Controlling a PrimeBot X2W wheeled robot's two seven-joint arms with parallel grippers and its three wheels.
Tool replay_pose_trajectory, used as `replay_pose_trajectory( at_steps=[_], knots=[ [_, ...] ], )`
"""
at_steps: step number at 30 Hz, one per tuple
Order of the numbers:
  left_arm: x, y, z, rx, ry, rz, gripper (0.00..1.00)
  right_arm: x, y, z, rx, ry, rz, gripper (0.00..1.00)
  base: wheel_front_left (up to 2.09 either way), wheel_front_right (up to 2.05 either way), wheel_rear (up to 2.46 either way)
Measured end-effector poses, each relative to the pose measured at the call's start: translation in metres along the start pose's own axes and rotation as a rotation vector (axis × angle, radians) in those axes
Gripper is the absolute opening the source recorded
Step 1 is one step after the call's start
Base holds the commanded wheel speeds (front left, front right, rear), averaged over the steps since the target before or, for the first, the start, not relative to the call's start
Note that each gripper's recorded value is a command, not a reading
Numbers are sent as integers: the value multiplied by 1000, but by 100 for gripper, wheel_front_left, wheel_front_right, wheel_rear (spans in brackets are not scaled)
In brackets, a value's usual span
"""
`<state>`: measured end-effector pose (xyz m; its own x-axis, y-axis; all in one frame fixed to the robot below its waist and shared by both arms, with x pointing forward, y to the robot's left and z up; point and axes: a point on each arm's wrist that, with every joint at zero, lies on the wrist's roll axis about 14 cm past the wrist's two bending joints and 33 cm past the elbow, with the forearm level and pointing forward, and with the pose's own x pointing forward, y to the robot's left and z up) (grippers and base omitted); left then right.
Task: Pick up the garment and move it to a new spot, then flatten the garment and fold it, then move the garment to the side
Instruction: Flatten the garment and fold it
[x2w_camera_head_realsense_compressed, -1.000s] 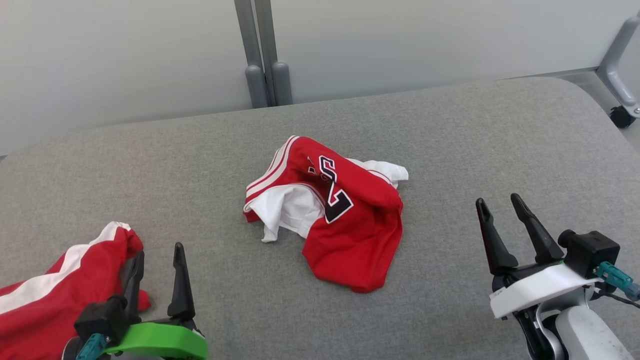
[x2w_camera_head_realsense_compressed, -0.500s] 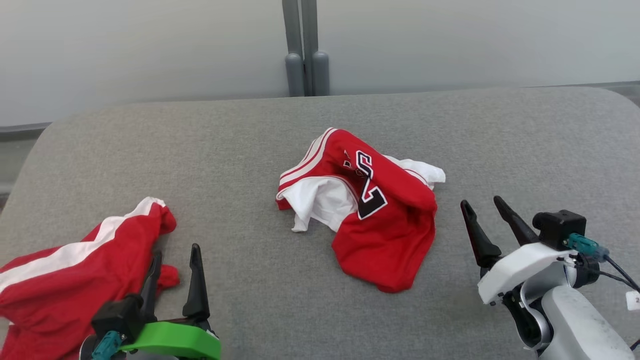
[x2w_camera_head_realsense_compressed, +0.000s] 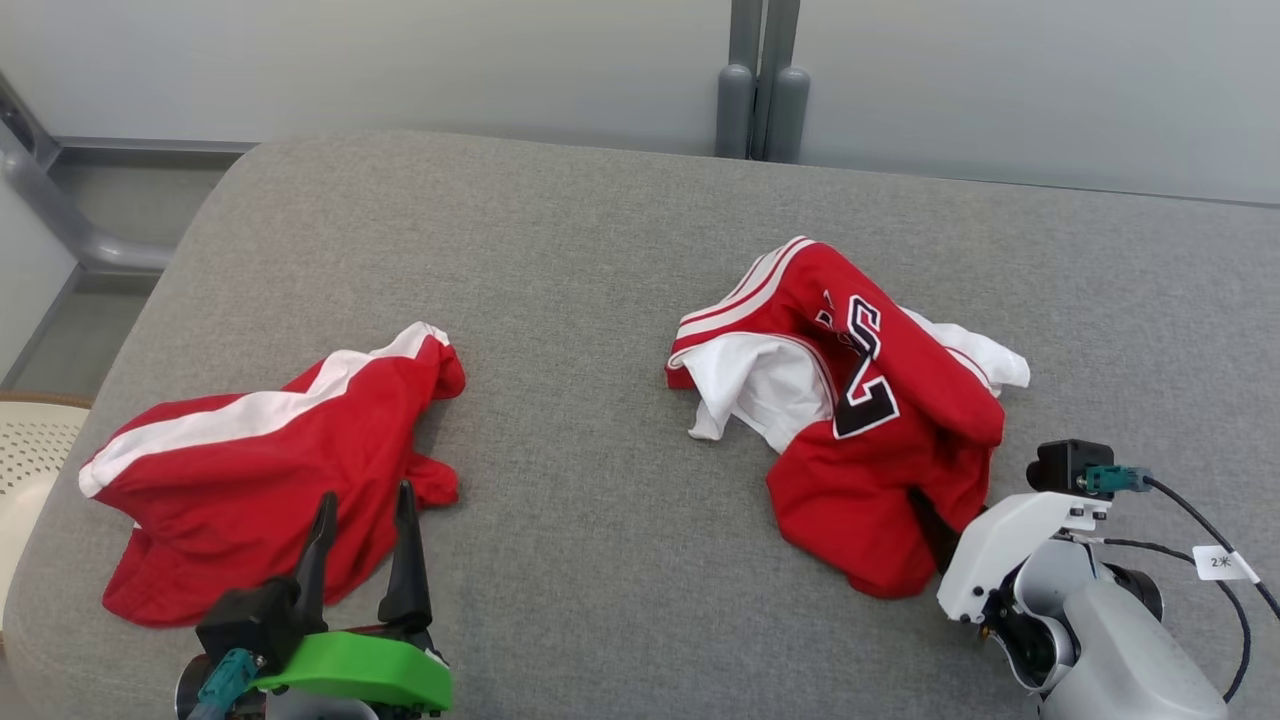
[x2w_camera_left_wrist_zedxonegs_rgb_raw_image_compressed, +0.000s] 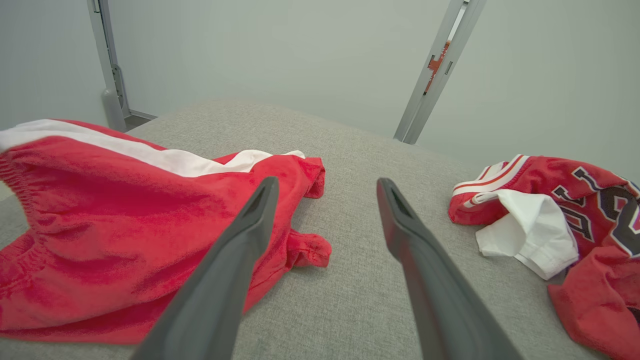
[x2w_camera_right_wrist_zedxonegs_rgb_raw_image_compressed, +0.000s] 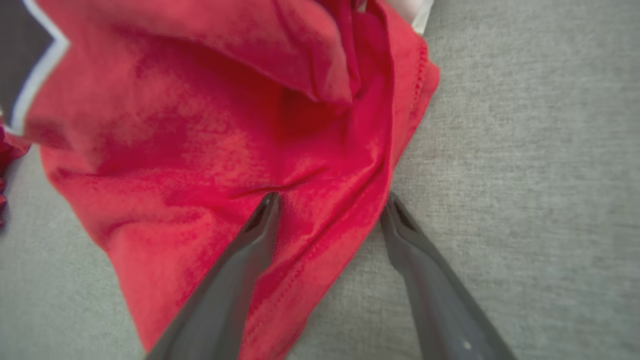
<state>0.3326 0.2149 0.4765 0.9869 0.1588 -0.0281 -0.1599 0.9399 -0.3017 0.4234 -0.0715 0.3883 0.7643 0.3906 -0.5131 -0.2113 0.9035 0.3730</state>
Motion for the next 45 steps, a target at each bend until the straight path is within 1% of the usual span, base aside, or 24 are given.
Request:
replay_pose_trajectory(
  at_steps=[1, 2, 3, 4, 8, 10, 12, 13, 15, 16, 21, 26, 30, 31, 32, 33, 36, 38, 45],
  knots=[
    [-1, 2, 0, 1, 1, 7, 100, 2, 1, -1, 5, 6, 1, 52, 0, 0, 0],
    [-2, 4, 0, 1, 2, 13, 100, 3, 3, -2, 10, 11, 3, 40, 0, 0, 0],
    [-2, 6, -1, 1, 3, 18, 100, 4, 3, -3, 11, 14, 4, 15, 0, 0, 0],
    [-3, 7, -1, 1, 2, 22, 100, 5, 5, -2, 13, 13, 8, 0, 0, 0, 0],
    [-1, 6, 0, 1, 1, 18, 100, 4, 12, 3, 17, -20, 24, 0, 0, 0, 0],
    [1, 2, -1, 0, 4, 2, 100, 1, 10, 20, 6, -67, 25, 0, 0, 0, 0],
    [3, -4, -3, -1, 8, -16, 100, -3, 2, 41, -49, -121, 14, 0, 0, 0, 0],
    [4, -6, -4, -2, 10, -24, 100, -7, -6, 54, -90, -149, 0, 0, 0, 0, 0],
    [6, -12, -6, -3, 16, -41, 100, -15, -20, 75, -111, -202, -26, 0, 0, 0, 0],
    [11, -18, -7, -4, 22, -61, 100, -22, -37, 100, -154, -246, -60, 0, 0, 0, 0],
    [27, -32, -13, 16, 37, -105, 100, -29, -69, 154, -231, -312, -125, 0, 0, 0, 0],
    [48, -44, -22, 33, 61, -138, 100, -21, -112, 196, -246, -339, -211, 0, 0, 0, 0],
    [60, -44, -39, 44, 105, -138, 100, 1, -139, 210, -221, -345, -260, 0, 0, 0, 0],
    [61, -43, -43, 46, 115, -134, 100, 6, -145, 209, -211, -344, -272, 7, 0, 0, 0],
    [64, -42, -47, 47, 126, -134, 100, 12, -155, 205, -191, -329, -291, 48, 0, 0, 0],
    [65, -41, -51, 50, 137, -130, 100, 18, -165, 198, -174, -308, -311, 100, 0, 0, 0],
    [64, -33, -60, 55, 165, -107, 100, 33, -177, 183, -145, -292, -334, 100, 0, 0, 0],
    [62, -28, -61, 58, 172, -92, 100, 38, -172, 186, -153, -320, -327, 100, 0, 0, 0],
    [56, -24, -56, 56, 162, -83, 100, 39, -132, 191, -218, -409, -248, 100, 0, 0, 0]
  ],
)
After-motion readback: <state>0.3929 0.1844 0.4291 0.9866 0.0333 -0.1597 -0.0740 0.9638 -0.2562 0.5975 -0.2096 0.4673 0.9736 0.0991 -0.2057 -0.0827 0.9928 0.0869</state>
